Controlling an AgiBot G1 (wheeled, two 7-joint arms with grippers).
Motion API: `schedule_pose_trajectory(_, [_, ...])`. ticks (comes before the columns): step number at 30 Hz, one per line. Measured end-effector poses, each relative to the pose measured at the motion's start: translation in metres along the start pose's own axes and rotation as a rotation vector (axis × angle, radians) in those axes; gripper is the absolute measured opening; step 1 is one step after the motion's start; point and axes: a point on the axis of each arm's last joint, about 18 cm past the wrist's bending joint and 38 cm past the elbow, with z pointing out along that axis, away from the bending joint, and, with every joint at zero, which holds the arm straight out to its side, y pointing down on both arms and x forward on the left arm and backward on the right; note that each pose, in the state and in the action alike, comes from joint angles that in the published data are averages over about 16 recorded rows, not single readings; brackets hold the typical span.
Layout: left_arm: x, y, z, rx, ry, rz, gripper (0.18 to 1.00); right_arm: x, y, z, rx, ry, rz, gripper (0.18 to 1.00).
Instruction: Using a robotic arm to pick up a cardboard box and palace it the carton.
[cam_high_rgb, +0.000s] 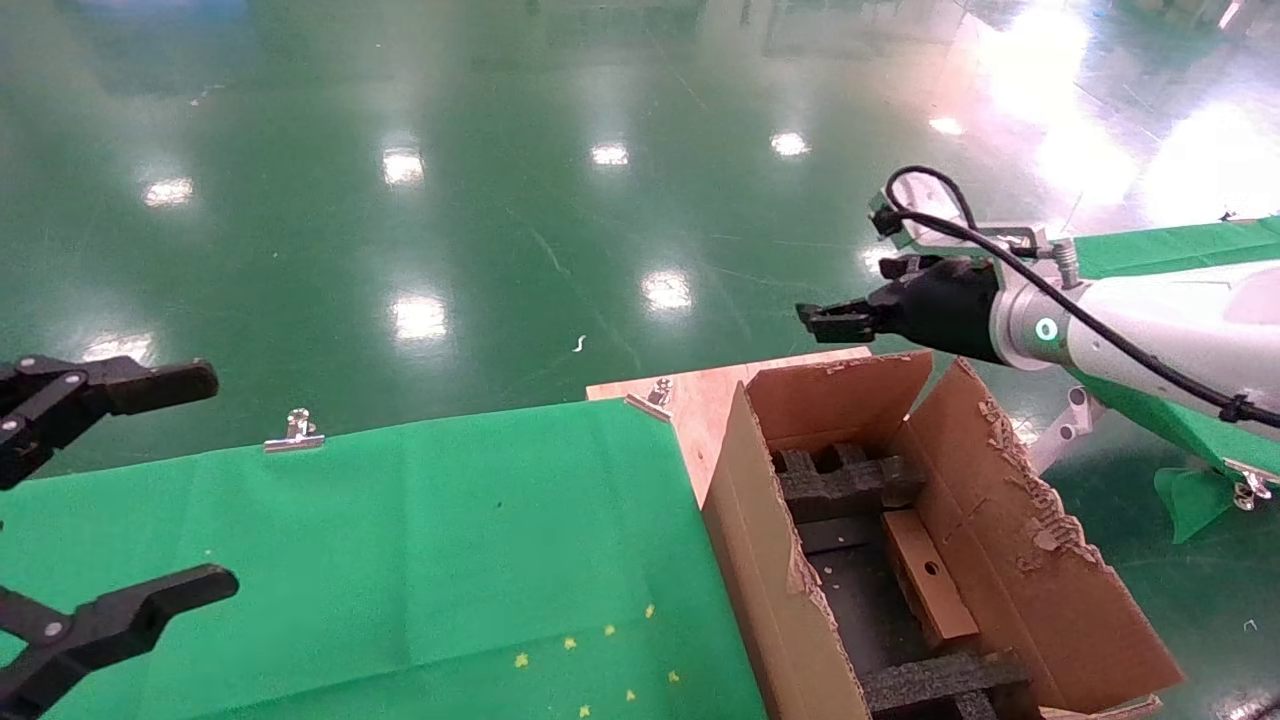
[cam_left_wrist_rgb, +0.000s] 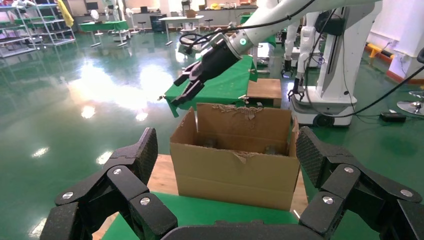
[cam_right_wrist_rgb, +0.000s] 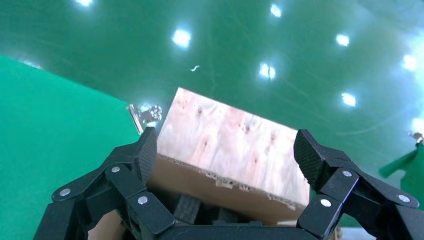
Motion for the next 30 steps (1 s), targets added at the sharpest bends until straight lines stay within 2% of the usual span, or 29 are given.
schedule_pose_trajectory(6, [0.0,0.0,0.0,0.0,0.0,0.0,1.001,-0.002,-0.008,-0.002,0.012,-0.014,0.001,1.001])
schedule_pose_trajectory(19, [0.0,0.0,0.0,0.0,0.0,0.0,1.001,-0.006,0.004,0.002,-0.03,-0.029,0.001,1.001])
schedule_pose_trajectory(30, [0.0,0.0,0.0,0.0,0.0,0.0,1.001,-0.033,0.011,0.002,-0.095,-0.169,0.003,1.001])
